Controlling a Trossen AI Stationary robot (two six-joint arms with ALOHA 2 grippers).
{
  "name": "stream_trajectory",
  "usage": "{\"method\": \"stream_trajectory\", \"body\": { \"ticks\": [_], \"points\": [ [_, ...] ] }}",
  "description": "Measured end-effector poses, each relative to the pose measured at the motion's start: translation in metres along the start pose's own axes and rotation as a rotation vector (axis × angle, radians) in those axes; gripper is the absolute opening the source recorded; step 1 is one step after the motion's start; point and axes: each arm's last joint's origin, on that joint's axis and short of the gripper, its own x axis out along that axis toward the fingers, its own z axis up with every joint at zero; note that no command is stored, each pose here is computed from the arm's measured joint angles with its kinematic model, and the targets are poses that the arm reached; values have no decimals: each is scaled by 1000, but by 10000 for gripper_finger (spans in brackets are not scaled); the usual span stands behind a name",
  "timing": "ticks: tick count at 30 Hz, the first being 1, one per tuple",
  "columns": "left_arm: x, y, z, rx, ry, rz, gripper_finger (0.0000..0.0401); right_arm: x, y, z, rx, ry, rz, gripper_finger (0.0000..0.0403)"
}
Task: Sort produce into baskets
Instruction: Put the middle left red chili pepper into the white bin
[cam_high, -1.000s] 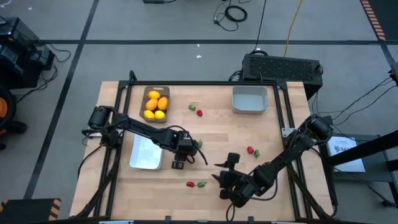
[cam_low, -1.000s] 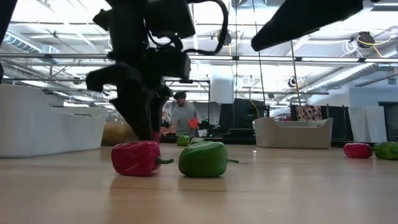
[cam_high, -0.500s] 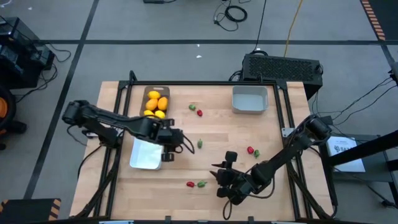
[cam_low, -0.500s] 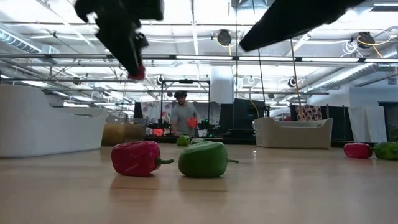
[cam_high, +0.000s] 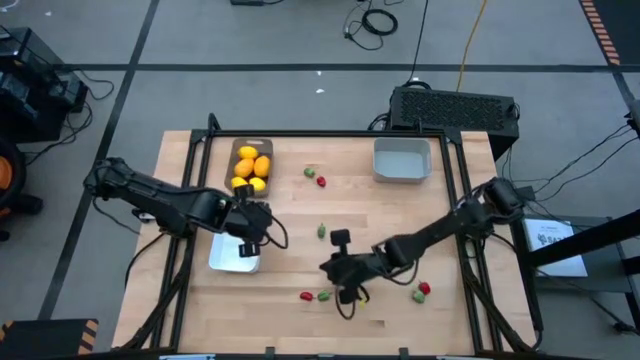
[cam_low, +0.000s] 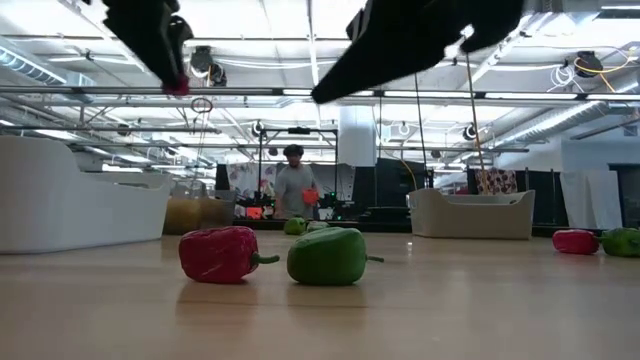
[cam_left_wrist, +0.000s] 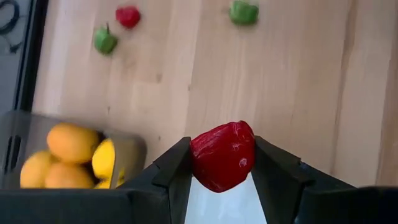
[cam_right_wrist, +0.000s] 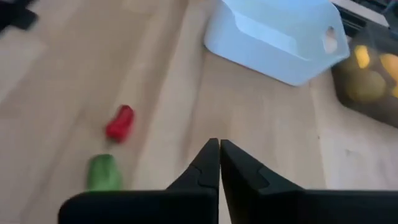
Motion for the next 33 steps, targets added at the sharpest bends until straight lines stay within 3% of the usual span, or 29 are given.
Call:
{"method": "stream_trajectory", "body": {
  "ticks": [6, 13, 18, 21, 26, 30, 33],
  "points": [
    [-2, -8, -16, -11, 46, 82, 153, 8, -31, -3, 11, 37, -9, 4],
    [28, -11, -63, -35, 119, 111, 153, 1, -73, -15, 57, 41, 71, 1],
    [41, -9, -85, -126, 99, 23, 153, -21, -90, -41, 210, -38, 27, 0],
    [44, -11, -88, -154, 67, -62, 153, -33, -86, -63, 302, -116, 28, 0],
    [46, -11, -88, -177, 47, -54, 153, -47, -64, -85, 535, -260, 110, 0],
    [46, -11, -88, -175, 48, -47, 168, -56, -36, -84, 513, -329, 203, 0],
    [47, -10, -89, -161, 52, -32, 199, -62, -22, -81, 475, -355, 168, 0]
  ]
}}
